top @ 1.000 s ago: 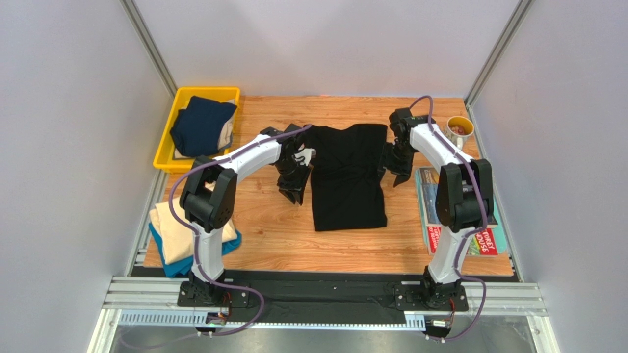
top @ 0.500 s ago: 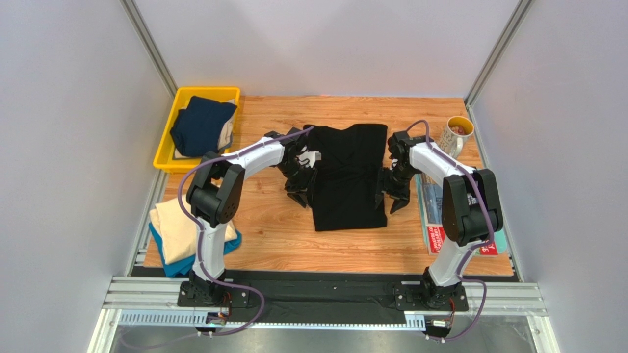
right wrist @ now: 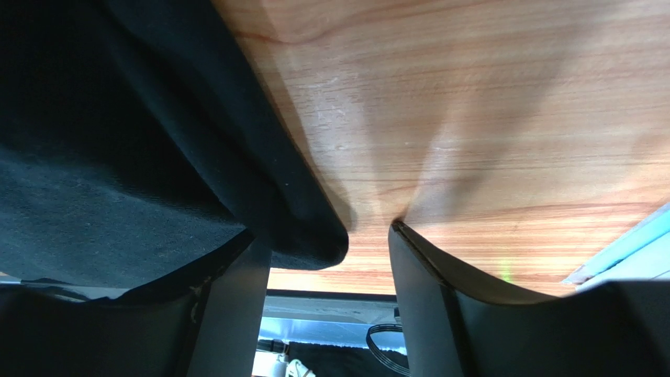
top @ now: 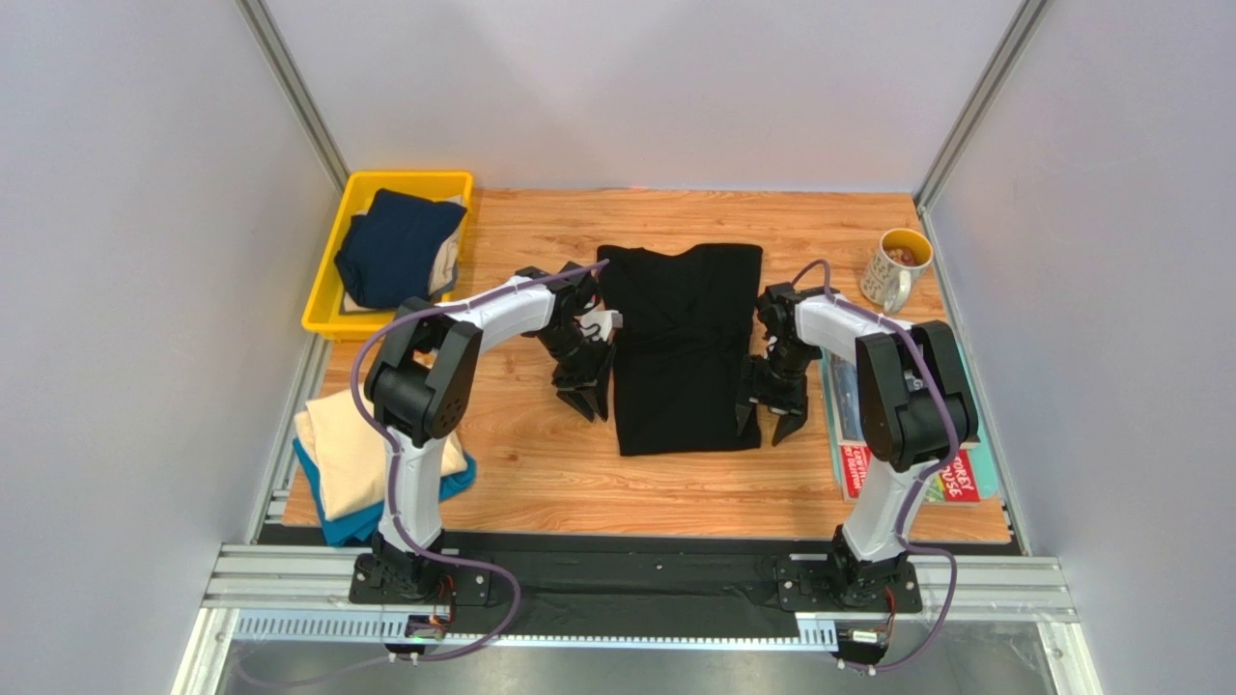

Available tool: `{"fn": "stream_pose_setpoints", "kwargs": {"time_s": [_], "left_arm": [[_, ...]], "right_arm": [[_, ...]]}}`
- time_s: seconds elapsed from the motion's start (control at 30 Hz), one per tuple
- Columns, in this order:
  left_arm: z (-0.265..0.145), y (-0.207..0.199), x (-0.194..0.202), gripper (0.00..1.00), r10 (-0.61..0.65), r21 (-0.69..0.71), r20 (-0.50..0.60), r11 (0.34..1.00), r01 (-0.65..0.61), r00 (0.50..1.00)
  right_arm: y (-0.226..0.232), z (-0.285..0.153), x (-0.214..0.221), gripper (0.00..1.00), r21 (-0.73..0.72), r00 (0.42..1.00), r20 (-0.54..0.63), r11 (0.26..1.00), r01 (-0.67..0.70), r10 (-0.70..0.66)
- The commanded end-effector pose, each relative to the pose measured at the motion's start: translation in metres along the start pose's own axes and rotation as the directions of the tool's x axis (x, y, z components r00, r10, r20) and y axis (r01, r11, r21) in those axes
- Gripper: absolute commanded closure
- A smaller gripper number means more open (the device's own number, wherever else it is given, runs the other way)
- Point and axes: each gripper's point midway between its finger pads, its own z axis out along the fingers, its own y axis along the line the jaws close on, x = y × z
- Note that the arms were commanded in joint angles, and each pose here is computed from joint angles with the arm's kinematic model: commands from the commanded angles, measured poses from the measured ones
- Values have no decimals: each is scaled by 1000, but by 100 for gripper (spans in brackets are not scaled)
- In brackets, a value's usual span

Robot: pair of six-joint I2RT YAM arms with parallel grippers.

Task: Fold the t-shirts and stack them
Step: Fold the tshirt

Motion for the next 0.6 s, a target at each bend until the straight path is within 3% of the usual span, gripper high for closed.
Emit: {"fn": "stream_pose_setpoints", "kwargs": {"time_s": [0.0, 0.57], "left_arm": [[-4, -8, -5, 58, 1, 48, 9, 999, -1, 1000], [15, -15, -11, 57, -75, 140, -10, 987, 76, 997]], "right_arm": [[3, 1, -14, 36, 3, 998, 60, 1000, 18, -18], [10, 15, -19, 37, -40, 998, 55, 999, 31, -29]]}}
